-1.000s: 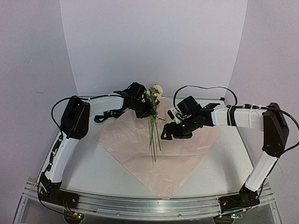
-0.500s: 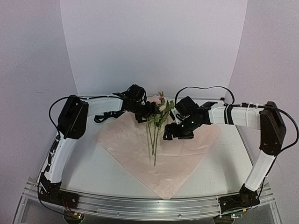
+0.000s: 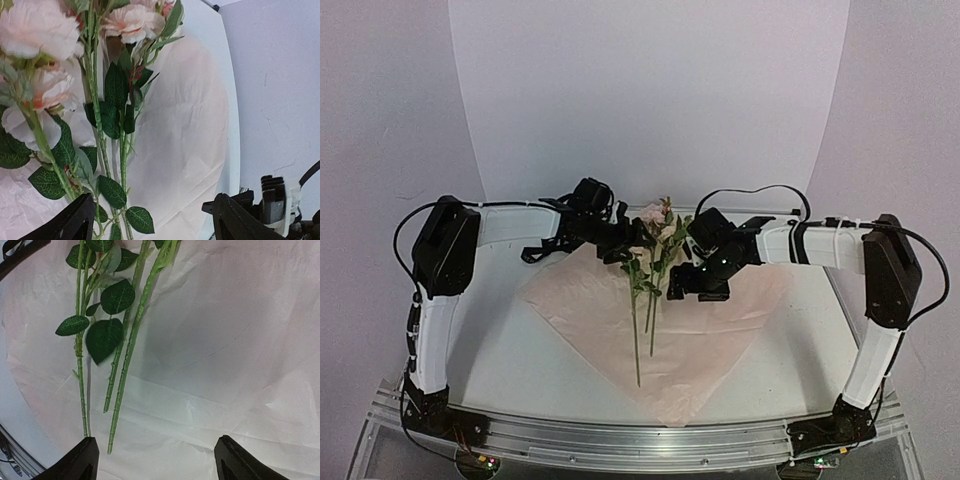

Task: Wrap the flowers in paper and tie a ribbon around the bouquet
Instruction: Place the fake flower on the flattened wrapping paper, then pick up the fake flower from the flattened wrapping paper.

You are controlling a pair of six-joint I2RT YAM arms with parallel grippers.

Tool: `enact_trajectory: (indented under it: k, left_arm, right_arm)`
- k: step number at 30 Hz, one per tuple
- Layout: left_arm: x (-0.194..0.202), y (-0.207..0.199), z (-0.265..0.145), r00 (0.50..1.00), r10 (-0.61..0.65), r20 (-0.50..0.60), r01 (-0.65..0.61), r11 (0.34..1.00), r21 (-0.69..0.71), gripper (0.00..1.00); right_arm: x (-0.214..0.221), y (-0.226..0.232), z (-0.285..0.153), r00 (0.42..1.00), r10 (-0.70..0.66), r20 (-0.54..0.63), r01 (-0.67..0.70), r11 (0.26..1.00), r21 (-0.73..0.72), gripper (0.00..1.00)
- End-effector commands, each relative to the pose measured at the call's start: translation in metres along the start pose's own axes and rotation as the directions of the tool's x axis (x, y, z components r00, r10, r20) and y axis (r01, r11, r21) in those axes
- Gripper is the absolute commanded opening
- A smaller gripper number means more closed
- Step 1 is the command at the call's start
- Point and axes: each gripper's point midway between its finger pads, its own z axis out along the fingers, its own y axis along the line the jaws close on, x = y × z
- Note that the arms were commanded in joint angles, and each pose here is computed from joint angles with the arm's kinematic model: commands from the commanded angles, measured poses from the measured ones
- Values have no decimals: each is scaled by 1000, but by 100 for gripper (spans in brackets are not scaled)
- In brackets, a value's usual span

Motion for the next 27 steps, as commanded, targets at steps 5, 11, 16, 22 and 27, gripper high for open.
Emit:
enact_trajectory:
  k: [5,11,16,22,27]
  left_arm:
    - [13,26,-52,990,-86,114,86,996,2,83]
    - [49,81,-56,973,-219,75,220,975,-13,66]
    - [71,114,-64,962,-263,70,269,958,-102,57]
    - [98,166,-85,936,-343,76,351,912,-210,53]
    - [109,189,-101,929,-362,79,370,893,-258,53]
  right_arm:
    - [-7,29,-15,999,-21,27,20,999,42,76]
    - [-9,48,2,1000,-17,22,15,996,86,66]
    - [-16,69,20,999,-41,26,38,994,105,60]
    - [-17,85,40,999,-40,17,38,991,132,51]
    - [-18,93,60,999,-27,24,23,988,153,44]
